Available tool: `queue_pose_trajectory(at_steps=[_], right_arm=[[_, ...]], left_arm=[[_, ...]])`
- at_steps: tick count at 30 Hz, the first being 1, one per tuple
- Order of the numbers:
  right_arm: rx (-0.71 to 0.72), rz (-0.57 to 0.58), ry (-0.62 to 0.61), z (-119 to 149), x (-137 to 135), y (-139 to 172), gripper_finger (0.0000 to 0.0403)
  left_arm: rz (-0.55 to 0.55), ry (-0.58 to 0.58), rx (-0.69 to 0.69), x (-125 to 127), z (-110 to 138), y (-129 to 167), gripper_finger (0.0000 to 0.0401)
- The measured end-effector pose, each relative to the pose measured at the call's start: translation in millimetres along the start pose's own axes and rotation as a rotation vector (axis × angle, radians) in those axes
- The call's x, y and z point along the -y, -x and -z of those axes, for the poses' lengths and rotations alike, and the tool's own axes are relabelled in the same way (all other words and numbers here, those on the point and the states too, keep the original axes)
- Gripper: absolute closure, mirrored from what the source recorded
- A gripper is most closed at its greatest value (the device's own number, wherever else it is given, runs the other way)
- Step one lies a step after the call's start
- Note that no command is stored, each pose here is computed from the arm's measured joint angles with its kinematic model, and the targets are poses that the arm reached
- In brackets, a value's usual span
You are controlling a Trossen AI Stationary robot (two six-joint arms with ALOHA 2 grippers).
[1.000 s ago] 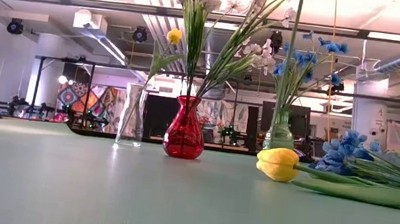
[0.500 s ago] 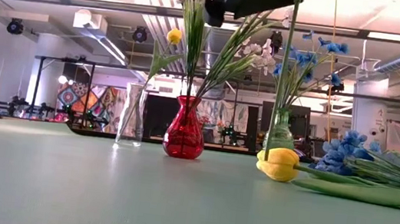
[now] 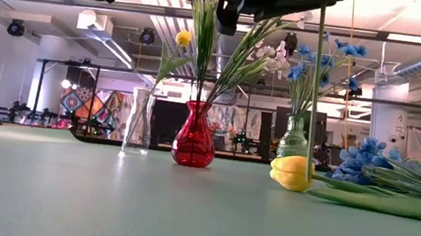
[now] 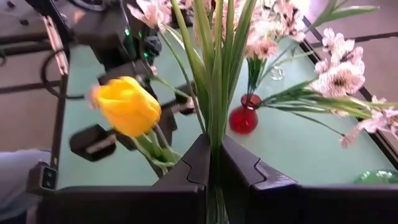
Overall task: Sort flowers into vase by color
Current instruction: Put the white flowers into the red vase
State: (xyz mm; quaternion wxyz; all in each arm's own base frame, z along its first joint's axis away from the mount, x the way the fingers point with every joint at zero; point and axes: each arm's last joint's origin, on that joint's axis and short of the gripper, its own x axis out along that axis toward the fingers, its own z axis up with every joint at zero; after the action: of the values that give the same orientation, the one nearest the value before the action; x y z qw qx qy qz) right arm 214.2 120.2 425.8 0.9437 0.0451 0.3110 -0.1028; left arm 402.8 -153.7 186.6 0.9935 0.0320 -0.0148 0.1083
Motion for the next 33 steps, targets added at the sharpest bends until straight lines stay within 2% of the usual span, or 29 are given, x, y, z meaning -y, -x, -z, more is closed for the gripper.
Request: queue_pose_trajectory(at_steps=[7,15,25,29,33], right_arm=[[0.066,-0.031,-0.031,-5.9,7.9,13.9,0.0385],[0.165,-0.066,-0.071,-22.3,24.3,45.7,0.0385],[0.221,-0.093,-0.061,-33.8,30.7,62.6,0.0385],[0.221,-0.092,-0.057,-34.1,30.6,62.6,0.0385],[0.221,-0.092,-0.057,-34.1,30.6,62.5,0.0385]], left_arm=[[0.013,-0.003,-0.042,3.6,4.5,2.3,0.0399],[0.028,0.005,-0.044,6.4,3.7,3.8,0.0396],[0.008,0.11,-0.048,-1.5,3.1,-3.1,0.0395],[0.032,0.11,-0.106,1.3,0.0,-9.5,0.0377],[0.044,0.072,-0.201,7.4,-9.0,-18.5,0.0332]])
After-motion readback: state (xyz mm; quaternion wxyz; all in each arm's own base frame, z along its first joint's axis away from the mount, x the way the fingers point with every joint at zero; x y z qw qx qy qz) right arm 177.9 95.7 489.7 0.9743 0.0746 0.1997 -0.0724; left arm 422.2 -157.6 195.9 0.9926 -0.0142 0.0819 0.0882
